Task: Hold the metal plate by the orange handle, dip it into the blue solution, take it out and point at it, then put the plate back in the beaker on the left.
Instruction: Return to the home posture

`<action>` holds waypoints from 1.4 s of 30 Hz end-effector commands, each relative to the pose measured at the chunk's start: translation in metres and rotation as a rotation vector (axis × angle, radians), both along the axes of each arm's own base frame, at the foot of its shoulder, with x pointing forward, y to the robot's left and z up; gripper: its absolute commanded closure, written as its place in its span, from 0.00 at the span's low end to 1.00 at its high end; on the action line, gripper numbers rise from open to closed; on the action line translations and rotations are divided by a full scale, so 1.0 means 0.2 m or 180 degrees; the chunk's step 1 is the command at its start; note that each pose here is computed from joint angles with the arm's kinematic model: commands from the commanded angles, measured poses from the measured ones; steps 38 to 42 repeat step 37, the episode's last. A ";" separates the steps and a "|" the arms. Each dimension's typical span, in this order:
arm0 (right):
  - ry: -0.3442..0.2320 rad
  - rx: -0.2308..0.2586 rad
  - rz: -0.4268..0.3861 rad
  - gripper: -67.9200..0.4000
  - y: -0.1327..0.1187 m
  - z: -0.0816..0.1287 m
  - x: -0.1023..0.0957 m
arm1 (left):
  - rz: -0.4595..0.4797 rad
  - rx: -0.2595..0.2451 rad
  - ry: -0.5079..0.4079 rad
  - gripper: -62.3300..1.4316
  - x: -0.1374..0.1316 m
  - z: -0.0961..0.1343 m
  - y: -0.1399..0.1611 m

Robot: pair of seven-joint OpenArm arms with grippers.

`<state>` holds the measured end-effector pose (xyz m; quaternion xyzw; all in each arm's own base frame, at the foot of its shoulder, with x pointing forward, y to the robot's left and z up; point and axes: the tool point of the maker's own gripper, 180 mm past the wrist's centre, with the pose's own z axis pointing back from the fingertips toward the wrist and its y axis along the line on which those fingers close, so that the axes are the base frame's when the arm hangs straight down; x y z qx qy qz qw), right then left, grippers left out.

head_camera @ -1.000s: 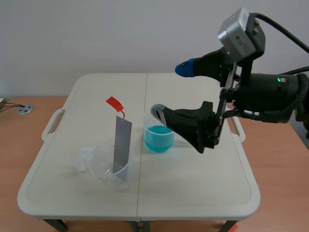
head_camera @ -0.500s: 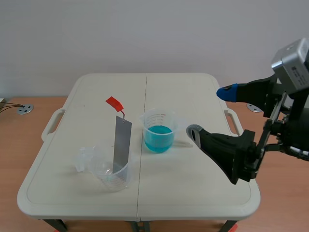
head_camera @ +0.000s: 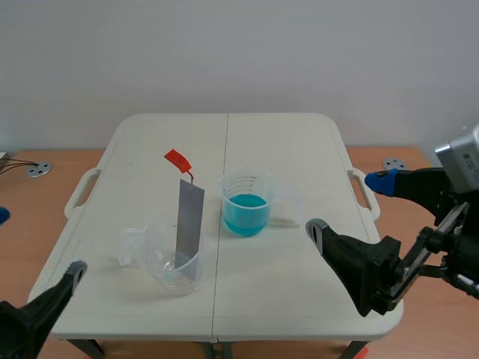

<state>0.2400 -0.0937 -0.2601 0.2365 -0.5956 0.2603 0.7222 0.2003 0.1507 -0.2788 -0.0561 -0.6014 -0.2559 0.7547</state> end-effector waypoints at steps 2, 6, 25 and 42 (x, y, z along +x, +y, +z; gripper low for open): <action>-0.0121 -0.0013 -0.0004 0.02 -0.01 0.05 0.03 | -0.0104 -0.0160 -0.0071 0.00 -0.04 0.04 -0.06; -0.0133 -0.0006 -0.0005 0.02 -0.01 0.06 0.03 | -0.0172 -0.0299 -0.0127 0.00 -0.07 0.06 -0.11; -0.0096 -0.0039 -0.0004 0.02 -0.01 0.04 0.03 | -0.0182 -0.0308 -0.0181 0.00 -0.06 0.08 -0.11; -0.0072 -0.0061 -0.0004 0.02 -0.01 0.03 0.03 | -0.0179 -0.0302 -0.0169 0.00 -0.06 0.07 -0.11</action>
